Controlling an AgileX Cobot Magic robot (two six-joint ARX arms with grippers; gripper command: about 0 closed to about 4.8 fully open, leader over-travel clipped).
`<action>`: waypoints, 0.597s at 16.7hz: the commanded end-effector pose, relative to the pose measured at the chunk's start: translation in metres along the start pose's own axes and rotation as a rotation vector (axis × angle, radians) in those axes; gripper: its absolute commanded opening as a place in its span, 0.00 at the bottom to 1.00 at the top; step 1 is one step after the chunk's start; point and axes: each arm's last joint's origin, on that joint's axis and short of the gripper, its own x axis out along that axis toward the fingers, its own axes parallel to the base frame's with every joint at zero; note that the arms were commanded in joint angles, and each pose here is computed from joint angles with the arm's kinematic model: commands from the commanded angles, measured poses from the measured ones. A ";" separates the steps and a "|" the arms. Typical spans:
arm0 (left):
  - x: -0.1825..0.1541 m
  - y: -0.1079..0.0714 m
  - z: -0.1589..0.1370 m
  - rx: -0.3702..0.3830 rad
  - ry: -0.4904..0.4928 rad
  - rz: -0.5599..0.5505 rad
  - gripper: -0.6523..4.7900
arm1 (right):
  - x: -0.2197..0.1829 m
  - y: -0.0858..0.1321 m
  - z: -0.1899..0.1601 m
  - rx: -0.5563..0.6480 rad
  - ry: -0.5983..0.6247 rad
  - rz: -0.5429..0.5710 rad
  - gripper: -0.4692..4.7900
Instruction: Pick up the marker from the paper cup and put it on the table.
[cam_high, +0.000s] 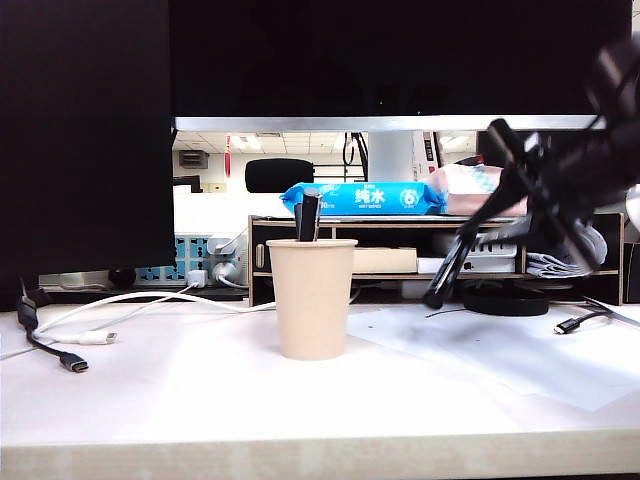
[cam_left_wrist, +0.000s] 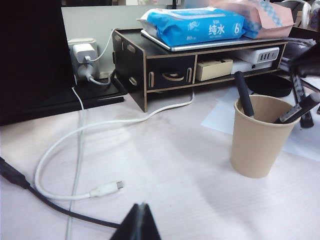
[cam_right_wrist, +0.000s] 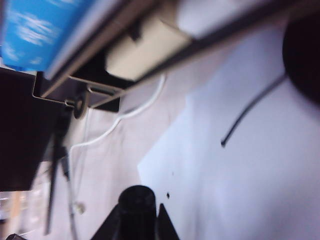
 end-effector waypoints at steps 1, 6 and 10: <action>0.000 0.000 0.001 0.008 -0.010 -0.001 0.11 | 0.007 -0.010 0.001 0.032 0.020 0.013 0.17; 0.000 0.000 0.001 0.008 -0.009 -0.001 0.11 | 0.013 -0.023 -0.001 0.073 0.031 -0.016 0.18; 0.000 0.000 0.001 0.008 -0.010 -0.001 0.11 | 0.014 -0.023 -0.001 0.073 0.024 -0.027 0.28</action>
